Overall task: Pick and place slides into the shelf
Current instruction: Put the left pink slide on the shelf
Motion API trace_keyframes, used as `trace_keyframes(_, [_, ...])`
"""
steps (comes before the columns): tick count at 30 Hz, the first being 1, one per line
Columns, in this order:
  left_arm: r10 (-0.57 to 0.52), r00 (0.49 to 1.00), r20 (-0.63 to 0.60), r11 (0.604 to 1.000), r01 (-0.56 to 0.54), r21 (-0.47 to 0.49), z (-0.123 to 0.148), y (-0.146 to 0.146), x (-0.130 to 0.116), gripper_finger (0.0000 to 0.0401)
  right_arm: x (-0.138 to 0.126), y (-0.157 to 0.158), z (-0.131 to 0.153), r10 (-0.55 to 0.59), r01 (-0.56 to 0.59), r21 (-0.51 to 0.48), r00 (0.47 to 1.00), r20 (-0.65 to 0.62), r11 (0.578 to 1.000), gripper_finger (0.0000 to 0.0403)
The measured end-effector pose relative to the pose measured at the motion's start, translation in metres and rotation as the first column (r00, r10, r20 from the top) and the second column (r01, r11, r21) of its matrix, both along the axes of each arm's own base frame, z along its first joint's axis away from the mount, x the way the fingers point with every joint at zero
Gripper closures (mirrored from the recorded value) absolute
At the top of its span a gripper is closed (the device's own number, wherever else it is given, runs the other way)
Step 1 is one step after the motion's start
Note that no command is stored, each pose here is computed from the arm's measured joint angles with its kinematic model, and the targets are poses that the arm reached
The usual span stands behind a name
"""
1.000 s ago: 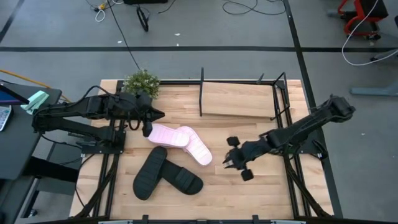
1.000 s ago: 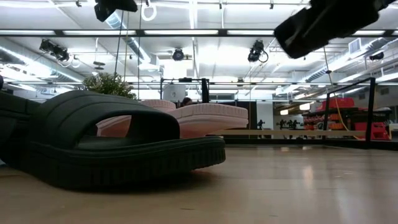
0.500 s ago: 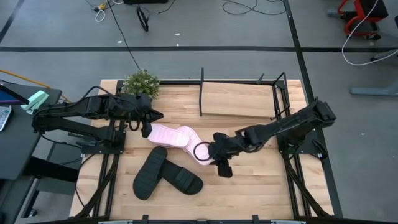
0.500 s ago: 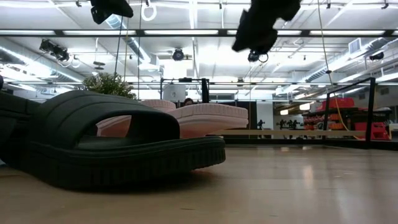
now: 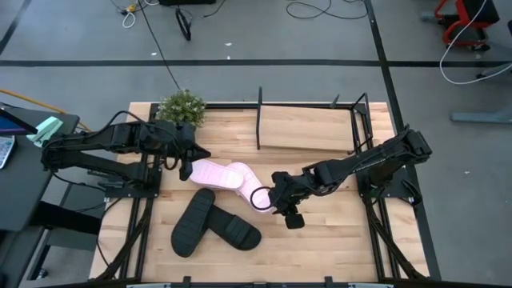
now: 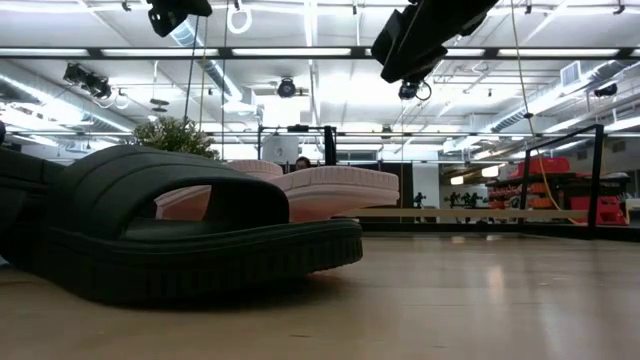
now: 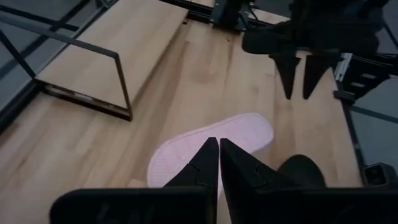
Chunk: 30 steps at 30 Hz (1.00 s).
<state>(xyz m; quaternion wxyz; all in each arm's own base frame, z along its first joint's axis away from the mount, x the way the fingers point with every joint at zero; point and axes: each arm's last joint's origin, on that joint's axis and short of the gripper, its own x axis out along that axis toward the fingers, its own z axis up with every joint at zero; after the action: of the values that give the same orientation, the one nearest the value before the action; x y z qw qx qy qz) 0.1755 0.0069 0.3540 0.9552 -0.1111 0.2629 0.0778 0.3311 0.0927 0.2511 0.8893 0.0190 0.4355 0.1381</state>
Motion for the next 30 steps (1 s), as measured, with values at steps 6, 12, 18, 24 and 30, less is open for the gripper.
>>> trace_keyframes(6, [-0.009, 0.998, 0.061, 1.0, 0.007, 0.029, 0.005, 0.0, 0.003, 0.0394, 0.0, -0.002, -0.001, -0.014, 0.016, -0.086, 1.0, 0.018, 0.996, 0.0259])
trace_keyframes(12, [-0.004, 0.994, 0.113, 0.999, -0.001, 0.046, 0.01, 0.003, 0.005, 0.0378, 0.003, -0.008, 0.001, 0.113, -0.071, -0.378, 0.989, 0.09, 0.923, 0.0259])
trace_keyframes(18, [0.04, 0.991, 0.125, 0.999, -0.043, 0.024, 0.011, 0.008, 0.005, 0.0368, 0.005, -0.015, 0.001, 0.102, -0.054, -0.408, 0.99, 0.097, 0.912, 0.0259])
trace_keyframes(24, [0.074, 0.989, 0.127, 0.997, -0.076, 0.006, 0.011, 0.013, 0.005, 0.0376, 0.011, -0.014, -0.002, 0.221, -0.144, -0.492, 0.97, 0.103, 0.858, 0.0259])
trace_keyframes(30, [0.099, 0.987, 0.128, 0.995, -0.101, 0.005, 0.011, 0.017, 0.004, 0.0383, 0.027, -0.014, -0.023, 0.364, -0.245, -0.66, 0.93, 0.046, 0.71, 0.0259])
